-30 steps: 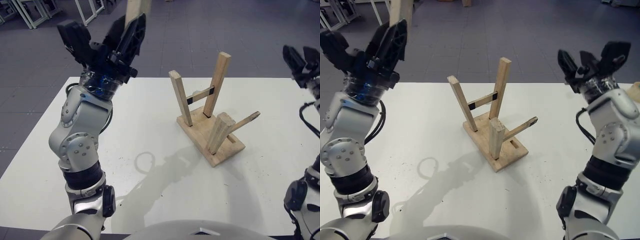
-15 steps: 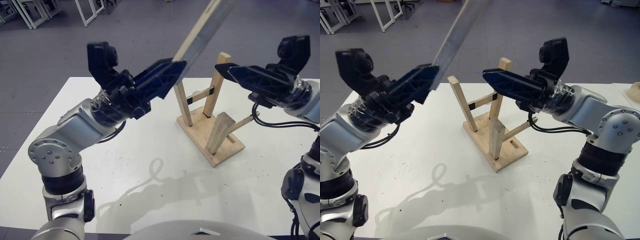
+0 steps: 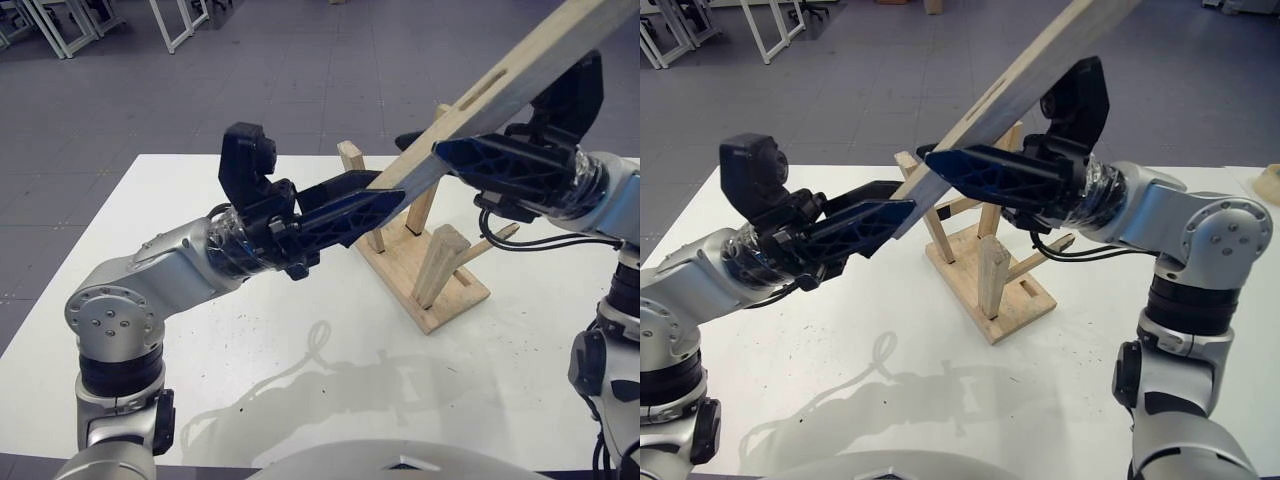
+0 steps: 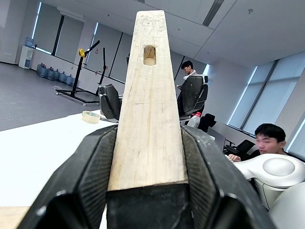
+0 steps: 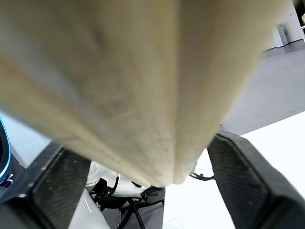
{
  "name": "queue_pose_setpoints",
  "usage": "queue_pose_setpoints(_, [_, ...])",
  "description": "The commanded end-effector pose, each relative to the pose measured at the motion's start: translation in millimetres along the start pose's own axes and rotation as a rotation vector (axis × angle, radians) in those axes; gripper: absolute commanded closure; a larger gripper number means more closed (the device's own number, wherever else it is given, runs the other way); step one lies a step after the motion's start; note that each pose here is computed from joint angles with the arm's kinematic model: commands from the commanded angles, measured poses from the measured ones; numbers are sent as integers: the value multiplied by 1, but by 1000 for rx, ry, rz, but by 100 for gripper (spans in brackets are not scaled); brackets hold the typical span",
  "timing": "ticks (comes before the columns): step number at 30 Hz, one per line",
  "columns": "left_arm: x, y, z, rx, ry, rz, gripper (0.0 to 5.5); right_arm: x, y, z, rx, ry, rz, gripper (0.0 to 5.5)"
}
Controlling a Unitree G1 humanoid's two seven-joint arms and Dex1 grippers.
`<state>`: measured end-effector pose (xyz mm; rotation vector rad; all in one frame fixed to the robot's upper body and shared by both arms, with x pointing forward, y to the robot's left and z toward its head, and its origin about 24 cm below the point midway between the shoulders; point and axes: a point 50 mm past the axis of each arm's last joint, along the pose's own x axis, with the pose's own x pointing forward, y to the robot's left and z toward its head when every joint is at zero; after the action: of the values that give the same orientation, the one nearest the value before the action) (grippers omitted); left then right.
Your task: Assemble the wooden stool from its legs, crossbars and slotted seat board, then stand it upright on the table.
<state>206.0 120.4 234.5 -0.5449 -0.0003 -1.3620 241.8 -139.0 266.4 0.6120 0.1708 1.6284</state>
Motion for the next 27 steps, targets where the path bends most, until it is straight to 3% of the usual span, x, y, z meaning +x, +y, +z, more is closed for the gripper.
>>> queue_pose_setpoints(1, [-3,1,-3,3,34,4,349,0,4,3,-41,22,-5,246])
queue_pose_setpoints(6, [-3,1,-2,2,40,-12,349,-3,3,2,-55,26,-18,337])
queue_pose_setpoints(10, [-1,1,-1,16,30,-17,349,-6,2,-2,-70,61,-34,342])
queue_pose_setpoints(11, [0,1,-1,31,29,-19,312,-7,2,-2,-73,65,-36,342])
queue_pose_setpoints(14, [-3,2,4,82,5,-13,270,-9,-3,-1,-77,41,-63,347])
queue_pose_setpoints(18, [-28,5,5,125,11,62,222,-20,-13,7,-81,-23,-145,347])
queue_pose_setpoints(23, [-65,25,7,125,-74,268,222,-58,-24,28,-165,-123,-377,347])
queue_pose_setpoints(27, [-74,60,-37,120,52,562,222,-106,-20,52,-298,-243,-640,347])
